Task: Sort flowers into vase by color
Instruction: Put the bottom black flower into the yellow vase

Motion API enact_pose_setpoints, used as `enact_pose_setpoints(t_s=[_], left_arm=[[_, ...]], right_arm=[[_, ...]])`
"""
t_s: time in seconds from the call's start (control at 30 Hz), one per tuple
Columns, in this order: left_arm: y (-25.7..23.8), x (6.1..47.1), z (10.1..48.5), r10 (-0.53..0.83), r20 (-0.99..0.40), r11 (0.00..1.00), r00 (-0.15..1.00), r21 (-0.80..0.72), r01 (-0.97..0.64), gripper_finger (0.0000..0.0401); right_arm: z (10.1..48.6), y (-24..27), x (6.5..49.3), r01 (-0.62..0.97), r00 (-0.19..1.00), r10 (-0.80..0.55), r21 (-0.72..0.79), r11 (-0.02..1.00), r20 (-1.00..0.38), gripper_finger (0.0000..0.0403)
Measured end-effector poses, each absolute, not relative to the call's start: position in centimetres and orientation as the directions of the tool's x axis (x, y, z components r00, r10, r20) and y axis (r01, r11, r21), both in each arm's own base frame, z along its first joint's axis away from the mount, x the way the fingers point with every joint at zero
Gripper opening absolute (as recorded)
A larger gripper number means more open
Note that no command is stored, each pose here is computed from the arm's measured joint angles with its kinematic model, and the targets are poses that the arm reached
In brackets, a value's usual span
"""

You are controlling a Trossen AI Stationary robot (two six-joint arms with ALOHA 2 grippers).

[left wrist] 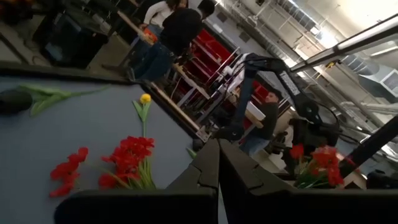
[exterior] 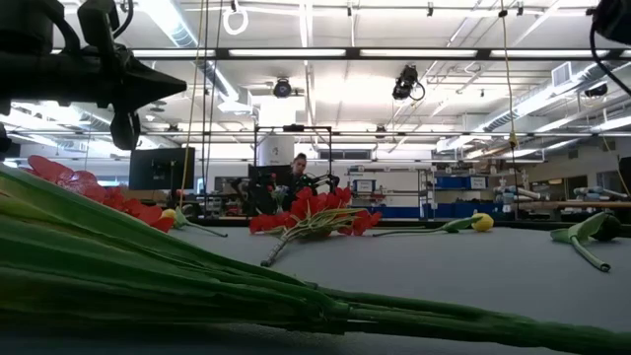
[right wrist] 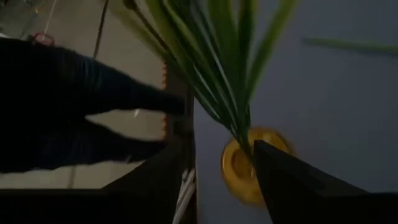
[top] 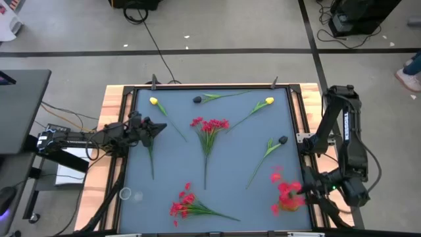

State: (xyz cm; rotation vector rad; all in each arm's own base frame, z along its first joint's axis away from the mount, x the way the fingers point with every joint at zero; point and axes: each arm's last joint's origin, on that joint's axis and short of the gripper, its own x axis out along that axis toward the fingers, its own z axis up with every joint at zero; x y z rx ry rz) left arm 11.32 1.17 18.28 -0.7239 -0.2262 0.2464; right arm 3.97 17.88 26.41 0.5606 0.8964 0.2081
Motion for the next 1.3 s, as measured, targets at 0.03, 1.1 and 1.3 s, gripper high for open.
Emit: enact_pose_setpoints(t_s=[0.03,1.1,1.3], left_arm=[[1.2,11.3,18.4,0.299,0.128,0.73,0.946,-0.668,-0.141,0.0009],[1.2,11.3,18.6,0.295,0.155,0.857,0.943,-0.479,-0.19,0.0009],[1.2,11.3,18.1,0.321,0.102,0.852,0.942,-0.465,-0.24,0.0009]], right_arm=[[26.6,17.5,4.0,0.072,0.594,0.41,0.553,0.83,-0.692,0.0204],[24.3,6.0,12.6,0.983,0.155,-0.099,0.164,-0.087,-0.983,0.0199],[22.9,4.9,15.4,0.978,0.089,-0.098,0.106,-0.179,-0.991,0.0198]])
